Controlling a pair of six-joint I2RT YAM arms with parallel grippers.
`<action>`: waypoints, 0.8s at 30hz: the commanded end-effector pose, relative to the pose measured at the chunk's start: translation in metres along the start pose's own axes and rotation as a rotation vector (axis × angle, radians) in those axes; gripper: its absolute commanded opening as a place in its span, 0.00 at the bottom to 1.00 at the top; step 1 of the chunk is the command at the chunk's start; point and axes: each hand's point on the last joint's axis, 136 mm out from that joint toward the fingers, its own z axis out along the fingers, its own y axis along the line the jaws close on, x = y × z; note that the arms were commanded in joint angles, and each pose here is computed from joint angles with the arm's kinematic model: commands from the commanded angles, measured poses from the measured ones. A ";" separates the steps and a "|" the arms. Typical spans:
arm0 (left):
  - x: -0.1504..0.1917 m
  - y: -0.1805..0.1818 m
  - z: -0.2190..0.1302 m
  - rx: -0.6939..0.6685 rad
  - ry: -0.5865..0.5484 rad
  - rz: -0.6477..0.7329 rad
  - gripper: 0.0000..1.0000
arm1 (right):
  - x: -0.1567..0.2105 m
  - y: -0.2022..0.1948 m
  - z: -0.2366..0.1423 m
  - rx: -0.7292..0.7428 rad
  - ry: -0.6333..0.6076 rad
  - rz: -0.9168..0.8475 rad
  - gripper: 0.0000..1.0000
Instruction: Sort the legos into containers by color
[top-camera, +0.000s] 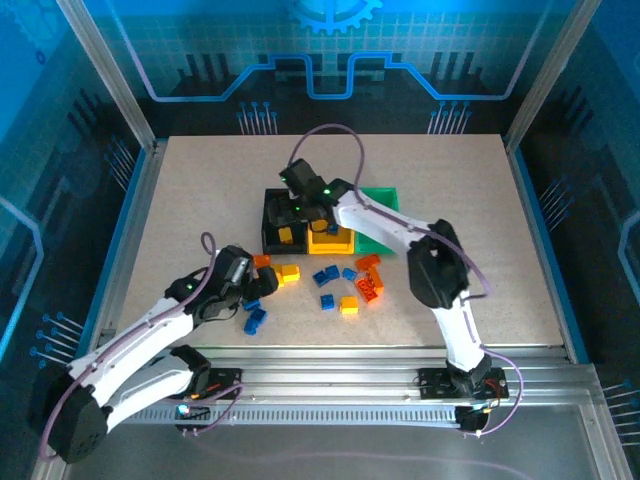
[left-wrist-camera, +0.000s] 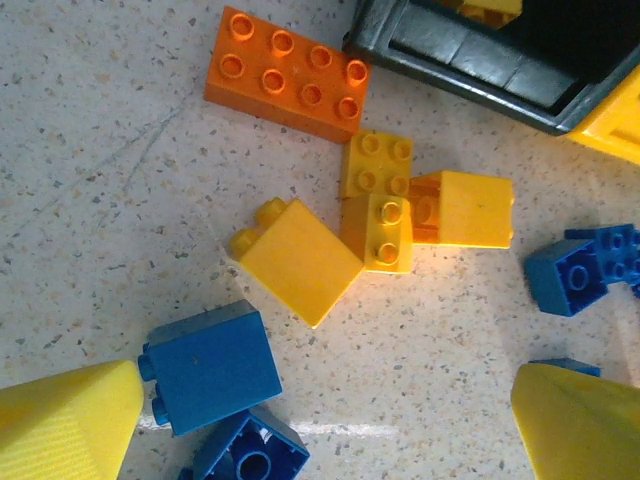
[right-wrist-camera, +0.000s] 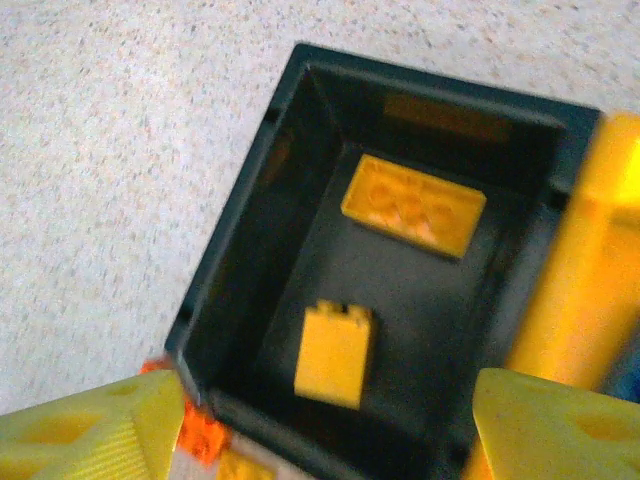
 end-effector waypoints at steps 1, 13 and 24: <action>-0.003 0.006 0.003 -0.054 0.009 0.039 0.96 | -0.008 0.001 -0.041 -0.047 -0.086 0.024 0.77; 0.024 0.039 0.036 -0.178 0.078 0.013 0.77 | 0.042 -0.037 -0.071 -0.011 -0.093 0.088 0.77; 0.025 0.043 0.054 -0.224 0.086 0.031 0.72 | 0.042 -0.043 -0.083 -0.020 -0.120 0.108 0.77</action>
